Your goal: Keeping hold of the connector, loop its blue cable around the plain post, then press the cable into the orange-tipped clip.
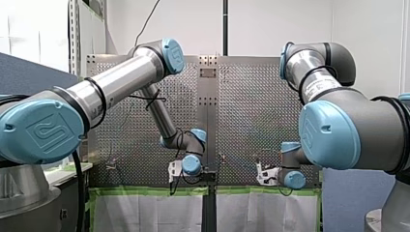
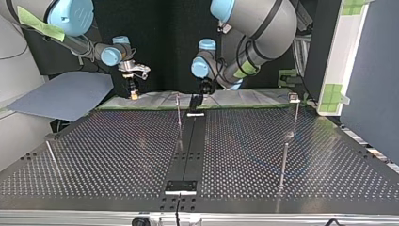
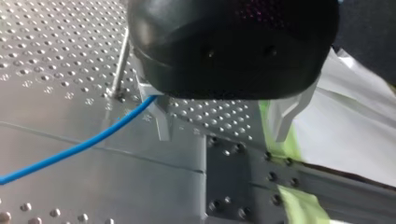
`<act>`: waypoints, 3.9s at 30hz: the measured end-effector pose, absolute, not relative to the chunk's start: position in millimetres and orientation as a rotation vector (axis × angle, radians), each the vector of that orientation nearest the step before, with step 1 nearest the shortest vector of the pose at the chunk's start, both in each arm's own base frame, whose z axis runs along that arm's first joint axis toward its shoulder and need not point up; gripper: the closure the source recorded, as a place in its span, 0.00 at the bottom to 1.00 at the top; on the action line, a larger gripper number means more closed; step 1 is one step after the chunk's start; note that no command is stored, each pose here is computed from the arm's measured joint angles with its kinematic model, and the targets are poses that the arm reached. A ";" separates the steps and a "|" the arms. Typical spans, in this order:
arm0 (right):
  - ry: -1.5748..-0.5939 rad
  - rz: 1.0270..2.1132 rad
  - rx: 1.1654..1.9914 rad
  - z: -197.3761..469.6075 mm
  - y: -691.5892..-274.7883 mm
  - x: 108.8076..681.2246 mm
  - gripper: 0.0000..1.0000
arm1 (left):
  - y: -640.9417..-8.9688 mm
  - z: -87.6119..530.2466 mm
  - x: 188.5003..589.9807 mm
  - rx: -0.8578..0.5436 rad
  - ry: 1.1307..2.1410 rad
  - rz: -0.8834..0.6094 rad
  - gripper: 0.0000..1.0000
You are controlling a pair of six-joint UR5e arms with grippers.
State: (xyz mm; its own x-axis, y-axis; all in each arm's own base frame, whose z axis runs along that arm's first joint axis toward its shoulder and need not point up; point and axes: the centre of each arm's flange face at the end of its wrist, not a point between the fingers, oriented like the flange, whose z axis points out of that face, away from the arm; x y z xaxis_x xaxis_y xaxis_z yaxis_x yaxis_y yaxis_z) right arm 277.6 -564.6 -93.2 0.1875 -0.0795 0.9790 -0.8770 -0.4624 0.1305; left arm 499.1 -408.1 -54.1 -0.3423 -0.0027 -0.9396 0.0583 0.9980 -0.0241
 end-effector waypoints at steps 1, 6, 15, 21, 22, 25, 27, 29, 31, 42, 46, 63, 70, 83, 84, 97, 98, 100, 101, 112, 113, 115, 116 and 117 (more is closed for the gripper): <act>-0.905 1.349 1.725 -93.6 -563.6 277.5 1.00 | -406.9 -54.7 497.7 0.036 1.921 -0.052 0.00; -0.863 1.344 1.766 -97.3 -555.2 277.9 1.00 | -404.3 -60.3 486.7 0.044 1.932 -0.030 0.00; -0.825 1.366 1.799 -99.8 -546.8 275.0 1.00 | -399.9 -76.2 454.4 0.076 1.946 -0.040 0.00; -0.806 1.383 1.814 -99.6 -547.8 270.2 1.00 | -403.9 -68.2 443.0 0.083 1.935 -0.050 0.00; -0.805 1.384 1.814 -99.6 -548.2 269.4 1.00 | -404.5 -65.0 441.7 0.081 1.930 -0.054 0.00; -0.803 1.391 1.817 -99.5 -549.1 267.2 1.00 | -407.1 -51.8 439.1 0.078 1.914 -0.069 0.00; -0.801 1.398 1.818 -99.3 -549.7 265.8 1.00 | -408.8 -41.8 437.4 0.078 1.907 -0.076 0.00; -0.801 1.406 1.820 -99.2 -550.3 264.6 1.00 | -409.9 -32.5 434.3 0.080 1.901 -0.083 0.00; -0.801 1.416 1.821 -98.9 -550.8 263.7 1.00 | -411.6 -25.0 431.1 0.082 1.894 -0.091 0.00; -0.772 1.505 1.841 -95.2 -553.6 259.3 1.00 | -417.9 -1.6 401.9 0.108 1.869 -0.125 0.00; -0.728 1.541 1.854 -86.7 -553.3 264.2 1.00 | -419.6 -4.3 392.9 0.119 1.871 -0.131 0.00; -0.443 1.679 1.871 -32.9 -520.4 287.3 1.00 | -412.7 -4.3 400.0 0.045 1.869 -0.166 0.00; -0.320 1.771 1.915 -31.4 -475.6 315.1 1.00 | -405.2 -4.4 407.5 0.009 1.870 -0.166 0.00; -0.302 1.821 1.928 -29.8 -445.3 363.8 1.00 | -394.0 -4.7 417.1 -0.012 1.875 -0.144 0.00; -0.308 1.820 1.925 -29.6 -446.0 363.9 1.00 | -393.2 -4.8 417.7 -0.013 1.876 -0.143 0.00; -0.439 1.817 1.841 -25.0 -462.2 360.9 1.00 | -384.3 -5.1 425.7 -0.035 1.876 -0.130 0.00; -0.444 1.822 1.827 -23.5 -464.0 362.8 1.00 | -382.8 -5.1 427.1 -0.040 1.876 -0.129 0.00; -0.447 1.834 1.806 -20.5 -466.8 367.8 1.00 | -381.3 -5.1 428.4 -0.045 1.876 -0.127 0.00; -0.449 1.842 1.795 -18.2 -468.4 372.7 1.00 | -380.4 -5.1 429.2 -0.048 1.876 -0.127 0.00; -0.520 1.778 1.798 -15.4 -468.7 392.0 1.00 | -383.8 -0.6 446.1 -0.007 1.835 -0.191 0.00; -0.536 1.765 1.799 -16.2 -468.9 390.9 1.00 | -385.3 -0.3 446.7 0.001 1.830 -0.202 0.00; -0.557 1.747 1.798 -17.1 -469.5 389.1 1.00 | -387.3 0.0 447.1 0.012 1.827 -0.218 0.00; -0.568 1.735 1.797 -17.7 -469.8 388.0 1.00 | -388.5 0.0 447.2 0.020 1.826 -0.228 0.00; -0.574 1.726 1.796 -18.1 -470.0 387.3 1.00 | -389.3 0.1 447.2 0.025 1.825 -0.235 0.00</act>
State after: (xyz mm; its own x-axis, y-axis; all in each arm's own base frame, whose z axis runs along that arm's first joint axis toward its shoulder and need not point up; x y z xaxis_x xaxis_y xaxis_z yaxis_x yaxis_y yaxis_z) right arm 387.3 -470.0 -18.1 0.0715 0.0843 0.9939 -0.6624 -0.7410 0.1105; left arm 447.2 -389.3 0.1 -0.2661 -0.1061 -0.9581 0.1400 0.9791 -0.1473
